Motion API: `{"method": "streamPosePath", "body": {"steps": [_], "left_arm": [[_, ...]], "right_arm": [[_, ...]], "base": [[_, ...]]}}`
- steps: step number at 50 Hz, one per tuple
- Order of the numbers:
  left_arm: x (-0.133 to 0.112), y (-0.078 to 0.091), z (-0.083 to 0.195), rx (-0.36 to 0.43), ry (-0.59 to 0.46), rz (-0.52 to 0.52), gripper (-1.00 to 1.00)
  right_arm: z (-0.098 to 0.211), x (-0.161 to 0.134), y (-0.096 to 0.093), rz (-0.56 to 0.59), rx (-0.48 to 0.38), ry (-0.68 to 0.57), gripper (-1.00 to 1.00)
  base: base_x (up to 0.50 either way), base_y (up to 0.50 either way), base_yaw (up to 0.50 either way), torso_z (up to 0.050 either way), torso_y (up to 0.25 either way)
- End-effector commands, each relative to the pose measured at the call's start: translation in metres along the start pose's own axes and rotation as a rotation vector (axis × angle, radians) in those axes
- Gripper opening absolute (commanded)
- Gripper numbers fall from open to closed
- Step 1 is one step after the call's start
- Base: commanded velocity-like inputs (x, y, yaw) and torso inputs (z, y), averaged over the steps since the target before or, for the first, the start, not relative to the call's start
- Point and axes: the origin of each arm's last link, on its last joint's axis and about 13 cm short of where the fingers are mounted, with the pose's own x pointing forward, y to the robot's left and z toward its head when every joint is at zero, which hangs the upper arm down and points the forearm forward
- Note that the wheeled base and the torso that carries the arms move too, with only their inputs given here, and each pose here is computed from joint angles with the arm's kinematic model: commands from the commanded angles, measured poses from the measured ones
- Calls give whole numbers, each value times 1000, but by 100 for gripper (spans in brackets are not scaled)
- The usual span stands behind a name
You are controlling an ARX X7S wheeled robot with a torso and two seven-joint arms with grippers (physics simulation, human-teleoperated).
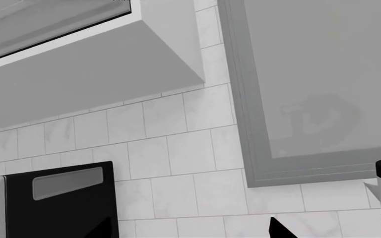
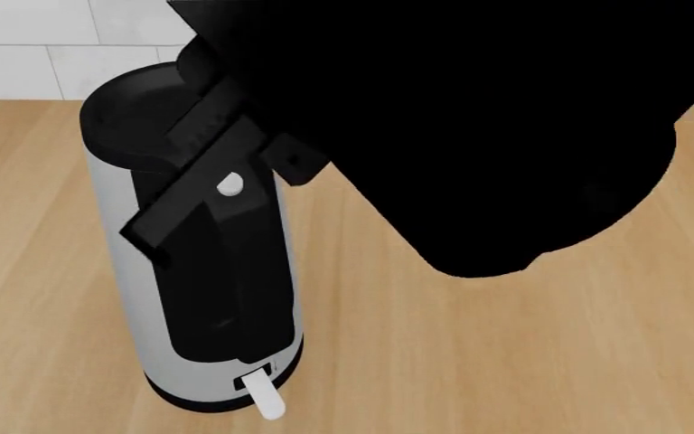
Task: Press the button to open the lid of the electric kettle.
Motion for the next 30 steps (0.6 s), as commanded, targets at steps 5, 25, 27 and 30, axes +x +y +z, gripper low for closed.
{"method": "streamPosePath", "body": {"steps": [5, 25, 27, 30], "left_arm": [[-2, 2, 3, -6, -10, 1, 100], [-1, 3, 4, -21, -11, 3, 100], [-2, 3, 4, -22, -10, 4, 100], [-2, 4, 4, -24, -10, 9, 100]], "right_arm": [[25, 26, -3, 34, -42, 166, -100], [24, 62, 8, 72, -88, 249, -100], [24, 65, 11, 79, -92, 247, -100], [25, 65, 20, 108, -120, 241, -100]], "base": [[0, 0, 0, 0, 0], [0, 0, 0, 0, 0], [0, 0, 0, 0, 0], [0, 0, 0, 0, 0]]}}
